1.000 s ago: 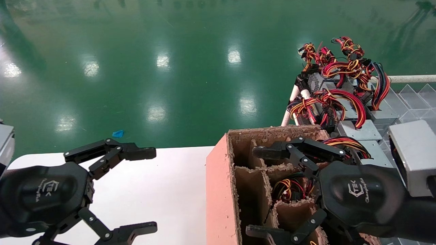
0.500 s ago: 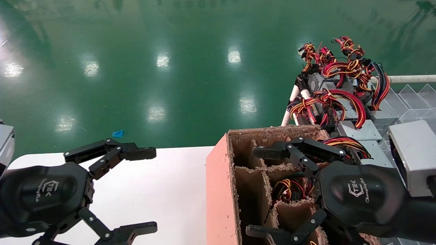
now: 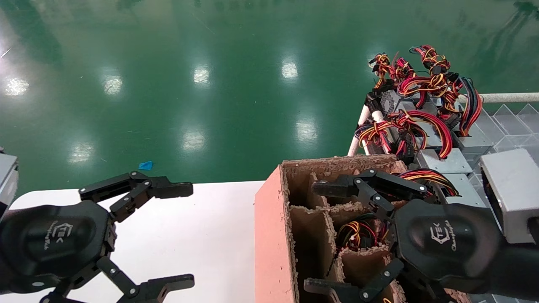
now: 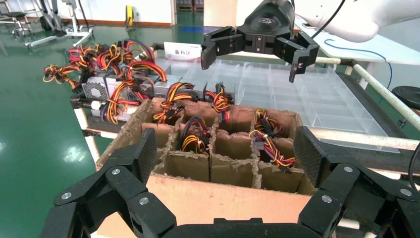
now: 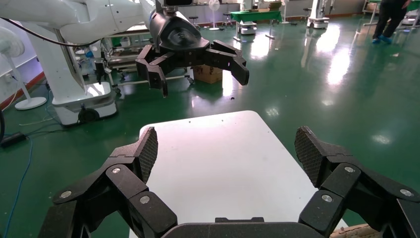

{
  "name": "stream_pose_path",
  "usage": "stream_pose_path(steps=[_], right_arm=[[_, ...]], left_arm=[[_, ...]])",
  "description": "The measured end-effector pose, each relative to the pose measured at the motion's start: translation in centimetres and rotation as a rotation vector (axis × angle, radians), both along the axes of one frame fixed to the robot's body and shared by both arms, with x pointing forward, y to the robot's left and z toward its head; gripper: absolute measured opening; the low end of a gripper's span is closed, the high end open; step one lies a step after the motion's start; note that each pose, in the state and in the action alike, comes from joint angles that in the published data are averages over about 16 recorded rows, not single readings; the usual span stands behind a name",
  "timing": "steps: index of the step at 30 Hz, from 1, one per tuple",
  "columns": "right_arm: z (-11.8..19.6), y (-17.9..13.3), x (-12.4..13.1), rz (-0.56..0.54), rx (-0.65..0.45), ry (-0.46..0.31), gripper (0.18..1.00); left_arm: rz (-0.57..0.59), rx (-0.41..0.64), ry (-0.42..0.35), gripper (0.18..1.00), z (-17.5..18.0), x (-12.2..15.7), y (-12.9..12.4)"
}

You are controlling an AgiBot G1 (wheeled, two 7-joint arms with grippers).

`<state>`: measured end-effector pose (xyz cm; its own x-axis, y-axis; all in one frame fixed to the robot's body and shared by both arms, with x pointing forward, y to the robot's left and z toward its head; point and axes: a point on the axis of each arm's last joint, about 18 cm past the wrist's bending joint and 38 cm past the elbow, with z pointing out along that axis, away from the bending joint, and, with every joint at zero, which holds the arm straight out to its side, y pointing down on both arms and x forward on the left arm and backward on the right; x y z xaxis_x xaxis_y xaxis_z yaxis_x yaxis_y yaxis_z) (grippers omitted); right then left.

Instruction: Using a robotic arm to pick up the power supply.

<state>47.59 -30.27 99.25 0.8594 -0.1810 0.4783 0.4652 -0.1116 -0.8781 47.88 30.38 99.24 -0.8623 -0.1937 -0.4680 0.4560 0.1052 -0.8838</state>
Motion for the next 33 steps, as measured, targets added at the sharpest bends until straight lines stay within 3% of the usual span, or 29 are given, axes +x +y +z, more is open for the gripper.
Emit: stream_pose_path(steps=[19, 33], right_arm=[[0.1, -0.5, 0.0, -0.013, 0.000, 0.007, 1.000], [-2.1, -5.2, -0.6, -0.154, -0.129, 0.152, 1.000]], left_arm=[[0.000, 0.000, 0.000, 0.999, 0.0, 0.0, 0.0], [0.000, 0.000, 0.000, 0.936, 0.0, 0.0, 0.0]])
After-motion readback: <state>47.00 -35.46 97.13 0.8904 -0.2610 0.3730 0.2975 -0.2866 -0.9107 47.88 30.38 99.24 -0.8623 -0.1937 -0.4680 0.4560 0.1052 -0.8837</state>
